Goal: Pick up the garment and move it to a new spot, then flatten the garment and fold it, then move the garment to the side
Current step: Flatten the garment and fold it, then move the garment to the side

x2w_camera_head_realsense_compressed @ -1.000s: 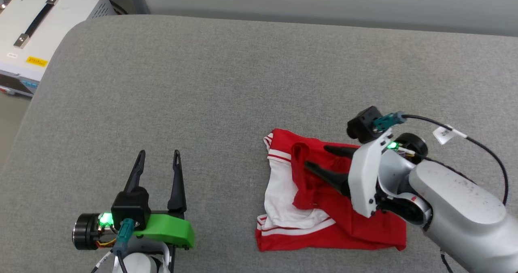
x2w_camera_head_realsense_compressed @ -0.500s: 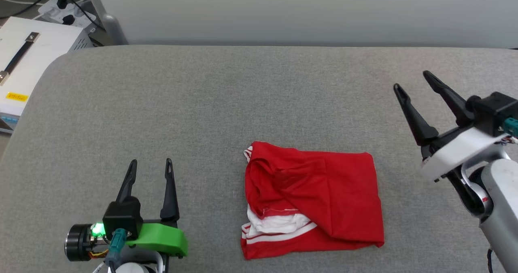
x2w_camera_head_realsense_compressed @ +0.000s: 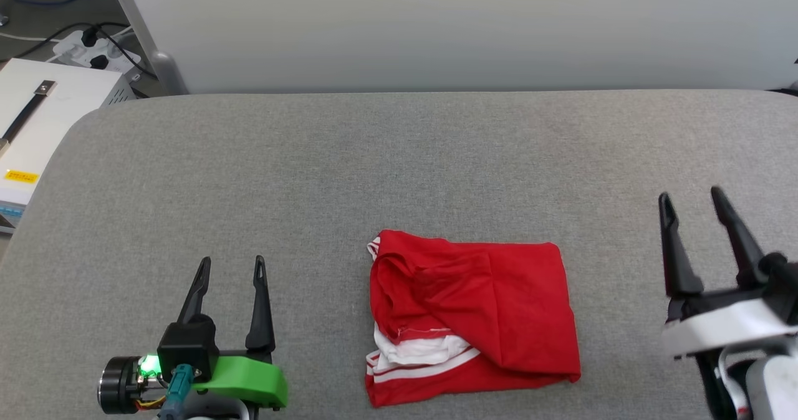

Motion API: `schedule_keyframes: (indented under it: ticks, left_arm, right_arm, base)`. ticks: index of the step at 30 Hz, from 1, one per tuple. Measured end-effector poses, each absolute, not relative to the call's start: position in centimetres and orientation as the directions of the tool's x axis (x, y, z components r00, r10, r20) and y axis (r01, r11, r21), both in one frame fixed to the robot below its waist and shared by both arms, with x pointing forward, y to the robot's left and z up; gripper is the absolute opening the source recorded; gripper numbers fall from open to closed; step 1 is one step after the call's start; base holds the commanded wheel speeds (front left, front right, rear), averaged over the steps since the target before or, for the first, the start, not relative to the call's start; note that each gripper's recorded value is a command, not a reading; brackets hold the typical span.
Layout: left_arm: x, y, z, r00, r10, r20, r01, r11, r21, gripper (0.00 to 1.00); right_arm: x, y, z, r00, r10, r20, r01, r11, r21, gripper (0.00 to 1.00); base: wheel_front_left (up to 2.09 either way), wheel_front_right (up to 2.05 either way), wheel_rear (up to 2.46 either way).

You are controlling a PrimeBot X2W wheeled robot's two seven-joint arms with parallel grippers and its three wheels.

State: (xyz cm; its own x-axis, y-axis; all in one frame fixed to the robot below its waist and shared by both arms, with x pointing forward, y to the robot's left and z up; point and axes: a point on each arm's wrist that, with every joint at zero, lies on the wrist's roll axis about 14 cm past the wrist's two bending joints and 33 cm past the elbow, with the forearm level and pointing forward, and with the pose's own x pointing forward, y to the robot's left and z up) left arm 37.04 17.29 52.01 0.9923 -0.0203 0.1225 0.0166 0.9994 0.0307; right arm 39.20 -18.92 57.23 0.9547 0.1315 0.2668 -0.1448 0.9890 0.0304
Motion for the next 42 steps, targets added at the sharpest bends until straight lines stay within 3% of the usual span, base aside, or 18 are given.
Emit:
schedule_keyframes:
  ticks: [11, 24, 34, 37, 42]
  left_arm:
    - [35.8, 17.6, 52.1, 0.992, -0.019, 0.123, 0.015, 0.999, 0.035, 1.00]
    - [35.3, 17.8, 51.3, 0.995, -0.017, 0.099, 0.013, 0.999, 0.043, 1.00]
    - [35.5, 17.8, 50.7, 0.997, -0.015, 0.079, 0.012, 0.999, 0.041, 1.00]
    - [35.6, 17.8, 50.4, 0.997, -0.014, 0.070, 0.011, 0.999, 0.040, 1.00]
    - [35.9, 17.9, 50.0, 0.998, -0.008, 0.058, 0.006, 0.999, 0.035, 1.00]
  right_arm:
    - [35.8, -18.5, 53.9, 0.980, 0.067, 0.187, -0.089, 0.990, 0.109, 1.00]
    - [35.5, -17.9, 53.0, 0.983, 0.090, 0.157, -0.103, 0.992, 0.074, 1.00]
    - [40.8, -19.4, 61.8, 0.916, 0.192, 0.351, -0.153, 0.979, -0.136, 1.00]
    - [42.9, -18.4, 62.3, 0.929, 0.251, 0.271, -0.219, 0.965, -0.144, 1.00]
    - [44.9, -16.7, 56.9, 0.930, 0.346, -0.127, -0.354, 0.934, -0.050, 1.00]
  base:
    - [0.00, 0.00, 0.00]
    - [0.00, 0.00, 0.00]
    - [0.00, 0.00, 0.00]
    - [0.00, 0.00, 0.00]
    - [0.00, 0.00, 0.00]
